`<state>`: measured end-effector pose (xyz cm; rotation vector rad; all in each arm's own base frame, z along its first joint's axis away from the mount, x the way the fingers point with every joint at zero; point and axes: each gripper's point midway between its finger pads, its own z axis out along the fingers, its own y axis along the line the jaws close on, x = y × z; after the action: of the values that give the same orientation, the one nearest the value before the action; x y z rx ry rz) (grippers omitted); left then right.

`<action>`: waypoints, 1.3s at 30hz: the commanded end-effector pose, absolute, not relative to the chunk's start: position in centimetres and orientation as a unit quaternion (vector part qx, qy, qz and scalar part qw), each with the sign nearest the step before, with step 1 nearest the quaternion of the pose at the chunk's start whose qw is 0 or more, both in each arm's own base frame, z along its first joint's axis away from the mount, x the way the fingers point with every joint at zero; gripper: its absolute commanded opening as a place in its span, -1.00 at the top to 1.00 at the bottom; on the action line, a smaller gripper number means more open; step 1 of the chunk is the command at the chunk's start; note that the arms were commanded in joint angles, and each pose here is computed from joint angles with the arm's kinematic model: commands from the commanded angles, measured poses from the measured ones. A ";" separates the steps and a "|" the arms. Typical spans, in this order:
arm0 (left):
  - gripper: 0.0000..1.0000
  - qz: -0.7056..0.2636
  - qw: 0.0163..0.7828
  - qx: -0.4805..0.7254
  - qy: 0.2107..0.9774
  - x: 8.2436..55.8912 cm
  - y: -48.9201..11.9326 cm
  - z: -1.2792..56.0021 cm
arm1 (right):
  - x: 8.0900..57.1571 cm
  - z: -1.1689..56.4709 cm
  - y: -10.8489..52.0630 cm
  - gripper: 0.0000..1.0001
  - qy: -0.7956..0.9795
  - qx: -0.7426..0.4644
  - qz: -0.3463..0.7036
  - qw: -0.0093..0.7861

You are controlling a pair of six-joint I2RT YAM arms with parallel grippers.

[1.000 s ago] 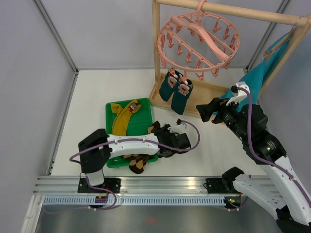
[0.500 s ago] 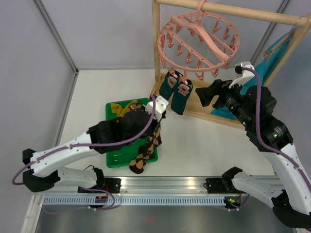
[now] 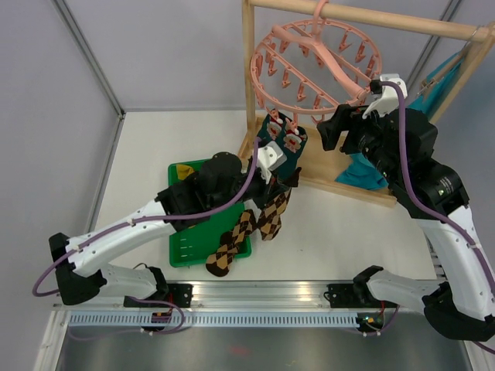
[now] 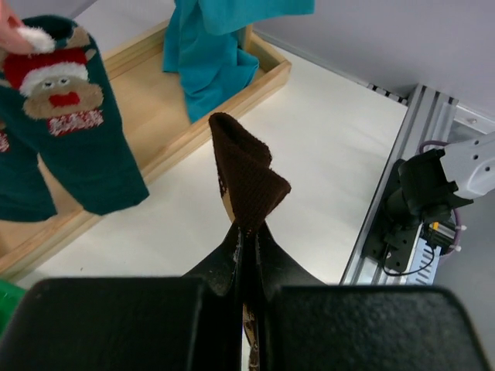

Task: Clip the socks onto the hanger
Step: Pick up the sock from the bin, then open the clamp at the hanger.

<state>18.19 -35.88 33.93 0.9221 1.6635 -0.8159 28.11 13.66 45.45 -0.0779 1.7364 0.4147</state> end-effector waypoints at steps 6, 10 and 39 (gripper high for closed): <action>0.95 -0.459 0.510 0.398 0.609 19.3 -41.4 37.4 | 28.7 42.6 10.1 -0.61 0.791 -0.025 0.068 0.608; 0.95 -0.485 0.499 0.395 0.600 20.5 -42.7 37.3 | 29.4 40.9 8.8 -0.57 0.793 -0.033 0.013 0.608; 0.95 -0.375 0.578 0.213 0.693 39.6 -38.5 38.7 | 36.8 40.2 8.7 -0.53 0.744 -0.058 -0.013 0.665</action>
<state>38.37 -38.99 35.49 0.5607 1.6746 -0.8955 36.43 8.38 37.74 -0.1313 1.7500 -0.0618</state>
